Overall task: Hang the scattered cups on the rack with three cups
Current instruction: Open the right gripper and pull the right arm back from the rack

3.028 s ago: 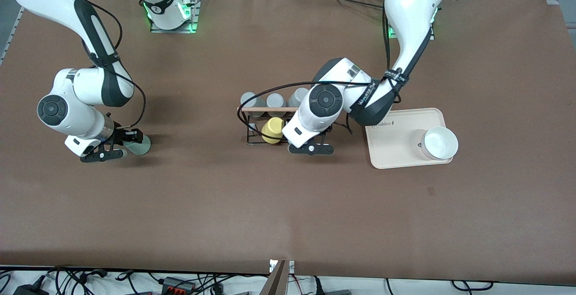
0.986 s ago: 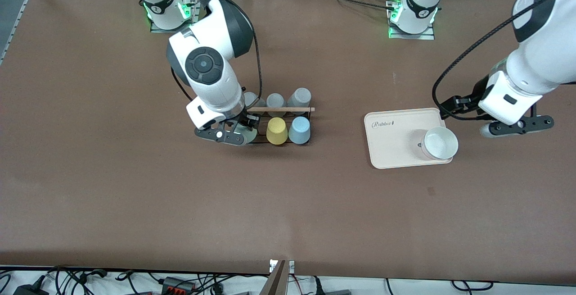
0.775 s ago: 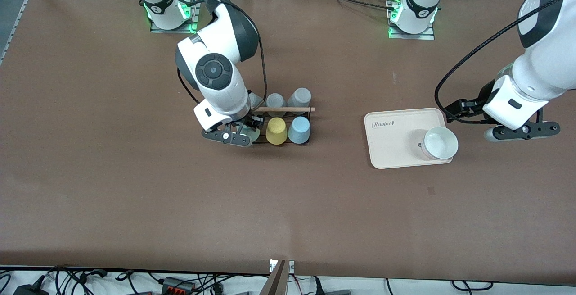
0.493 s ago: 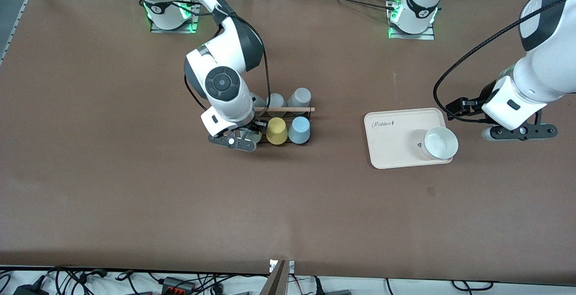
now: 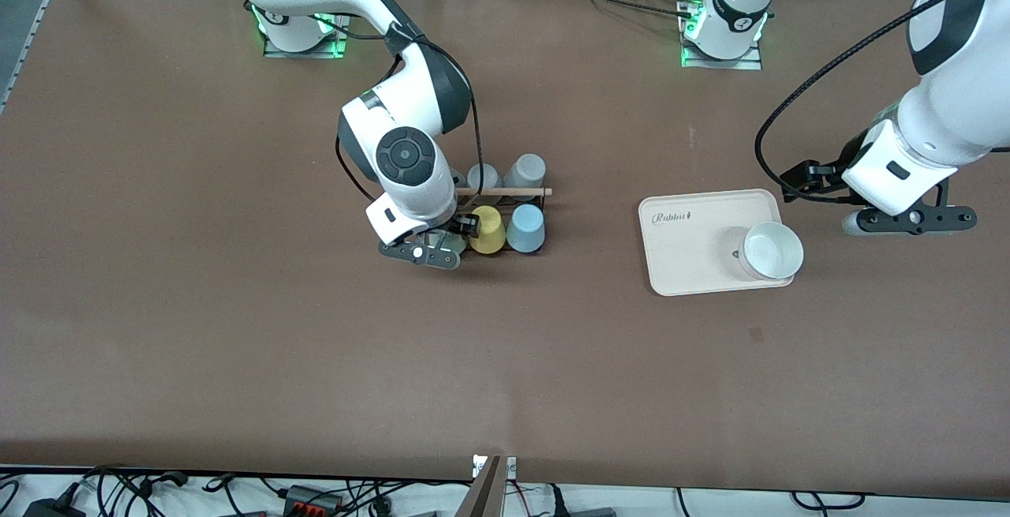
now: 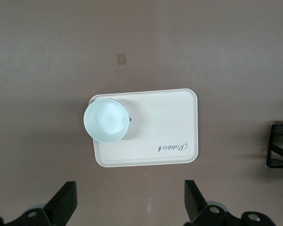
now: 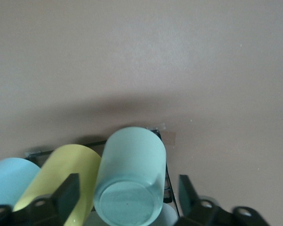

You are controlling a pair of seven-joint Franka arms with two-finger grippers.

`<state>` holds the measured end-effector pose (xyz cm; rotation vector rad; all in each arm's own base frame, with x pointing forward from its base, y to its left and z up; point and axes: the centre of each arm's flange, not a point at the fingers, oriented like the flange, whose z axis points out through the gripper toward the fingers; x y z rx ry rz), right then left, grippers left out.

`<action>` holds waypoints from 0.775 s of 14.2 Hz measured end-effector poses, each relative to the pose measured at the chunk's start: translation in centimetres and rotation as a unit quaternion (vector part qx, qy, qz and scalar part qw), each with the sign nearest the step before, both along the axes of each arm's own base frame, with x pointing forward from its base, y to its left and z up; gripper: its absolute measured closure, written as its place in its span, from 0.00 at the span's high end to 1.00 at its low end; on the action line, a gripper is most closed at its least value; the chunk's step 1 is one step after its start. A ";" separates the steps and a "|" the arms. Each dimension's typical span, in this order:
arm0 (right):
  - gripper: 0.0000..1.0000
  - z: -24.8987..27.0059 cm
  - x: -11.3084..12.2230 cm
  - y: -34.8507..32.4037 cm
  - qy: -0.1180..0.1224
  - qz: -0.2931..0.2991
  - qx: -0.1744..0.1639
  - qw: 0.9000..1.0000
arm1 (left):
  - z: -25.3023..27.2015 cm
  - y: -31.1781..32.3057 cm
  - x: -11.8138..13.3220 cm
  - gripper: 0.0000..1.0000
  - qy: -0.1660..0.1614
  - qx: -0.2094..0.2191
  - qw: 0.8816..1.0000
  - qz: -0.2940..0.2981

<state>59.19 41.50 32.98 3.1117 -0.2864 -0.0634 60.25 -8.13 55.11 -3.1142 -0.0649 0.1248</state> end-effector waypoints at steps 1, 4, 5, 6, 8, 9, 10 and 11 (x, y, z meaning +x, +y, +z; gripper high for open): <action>0.99 0.9 0.5 -0.2 -0.008 0.009 0.004 1.000 | 0.0 0.0 0.0 1.00 0.001 -0.001 1.000 0.001; 1.00 6.3 2.7 -3.5 -0.029 0.024 0.010 0.999 | 0.0 0.6 0.1 1.00 0.000 -0.001 1.000 0.005; 1.00 8.7 4.1 -6.2 -0.038 0.028 0.013 0.999 | 0.0 0.7 0.1 1.00 0.000 -0.002 1.000 0.006; 1.00 11.1 5.5 -9.5 -0.048 0.026 0.015 0.998 | 0.0 0.7 0.1 1.00 0.000 -0.002 1.000 0.006; 1.00 15.0 7.6 -17.7 -0.052 0.014 0.013 0.998 | 0.0 0.6 0.1 1.00 -0.001 -0.002 1.000 0.006; 1.00 16.4 8.1 -21.5 -0.049 0.013 0.011 0.999 | 0.0 0.6 0.1 1.00 -0.001 -0.002 1.000 0.005; 1.00 17.6 8.3 -24.4 -0.048 0.012 0.010 0.999 | 0.0 0.6 0.1 1.00 -0.001 -0.002 1.000 0.005; 1.00 18.6 8.3 -26.7 -0.046 0.014 0.008 0.999 | 0.0 0.6 0.1 1.00 -0.001 -0.002 1.000 0.005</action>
